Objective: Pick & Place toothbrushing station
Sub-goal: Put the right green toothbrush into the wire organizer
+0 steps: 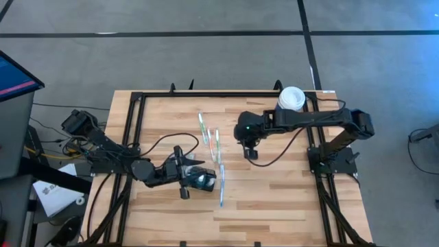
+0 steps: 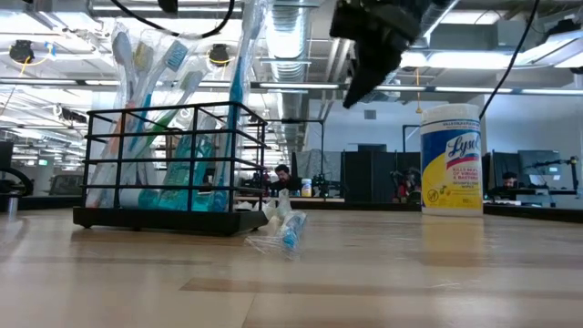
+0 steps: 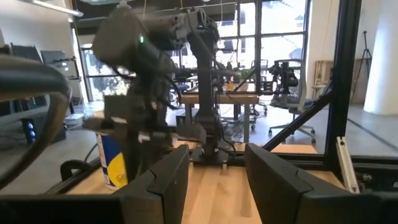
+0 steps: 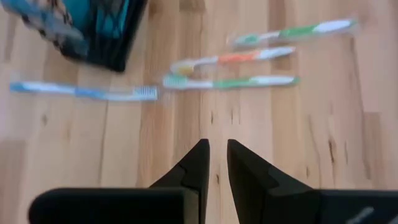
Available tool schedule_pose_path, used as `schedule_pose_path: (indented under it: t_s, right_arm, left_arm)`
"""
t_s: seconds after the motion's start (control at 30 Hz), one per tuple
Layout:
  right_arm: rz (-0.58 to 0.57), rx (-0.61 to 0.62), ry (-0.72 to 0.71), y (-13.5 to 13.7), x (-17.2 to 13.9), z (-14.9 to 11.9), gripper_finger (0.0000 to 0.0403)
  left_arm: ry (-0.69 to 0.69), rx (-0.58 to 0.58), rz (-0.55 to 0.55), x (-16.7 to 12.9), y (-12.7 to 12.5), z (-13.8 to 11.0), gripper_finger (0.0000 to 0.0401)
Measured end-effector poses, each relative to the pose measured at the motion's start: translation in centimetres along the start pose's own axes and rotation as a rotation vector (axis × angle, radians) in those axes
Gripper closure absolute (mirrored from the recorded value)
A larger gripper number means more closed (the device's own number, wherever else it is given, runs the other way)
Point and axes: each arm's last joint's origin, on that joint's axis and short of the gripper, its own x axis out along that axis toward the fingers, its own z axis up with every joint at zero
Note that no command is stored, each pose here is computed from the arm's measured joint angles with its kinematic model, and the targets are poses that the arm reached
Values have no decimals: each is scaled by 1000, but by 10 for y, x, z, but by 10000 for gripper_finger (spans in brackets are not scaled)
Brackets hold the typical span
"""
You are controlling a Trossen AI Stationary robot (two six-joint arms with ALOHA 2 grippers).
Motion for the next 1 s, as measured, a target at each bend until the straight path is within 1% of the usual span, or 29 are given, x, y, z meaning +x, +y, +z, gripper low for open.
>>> schedule_pose_path:
  t_s: [0.13, 0.2, 0.23, 0.3, 0.37, 0.43, 0.53, 0.63, 0.7, 0.77, 0.9, 1.0]
  right_arm:
    - [-1, -67, -5, 1, 17, -4, 355]
    - [6, -103, 37, 1, 21, -10, 355]
    - [6, -126, 32, 1, 25, -9, 355]
    - [11, -193, 49, 1, 35, -9, 355]
    - [31, -267, 123, 2, 48, -16, 355]
    - [36, -337, 124, 2, 62, -14, 355]
    - [63, -435, 180, 3, 82, -19, 355]
    - [39, -469, 242, 3, 99, -21, 358]
    - [8, -485, 247, 3, 106, -17, 364]
    - [17, -509, 271, 3, 111, -19, 374]
    - [18, -562, 253, 3, 117, -16, 395]
    - [10, -588, 227, 3, 119, -13, 401]
  left_arm:
    - [-1, 38, -1, 0, 0, 0, 251]
    - [-1, 45, -3, 0, 0, 0, 251]
    - [-2, 49, -3, 0, 0, 0, 251]
    - [-2, 60, -3, 0, 0, 0, 251]
    - [-2, 62, -2, 0, 0, 0, 251]
    - [-2, 62, -2, 0, 0, 0, 251]
    - [-1, 63, -2, 0, 0, 0, 251]
    - [-2, 62, -2, 0, 0, 0, 251]
    - [-2, 63, -2, 0, 0, 0, 251]
    - [-2, 62, -1, 0, 0, 0, 251]
    - [-1, 63, 2, 0, 0, 0, 251]
    - [0, 63, 6, 0, 1, 0, 251]
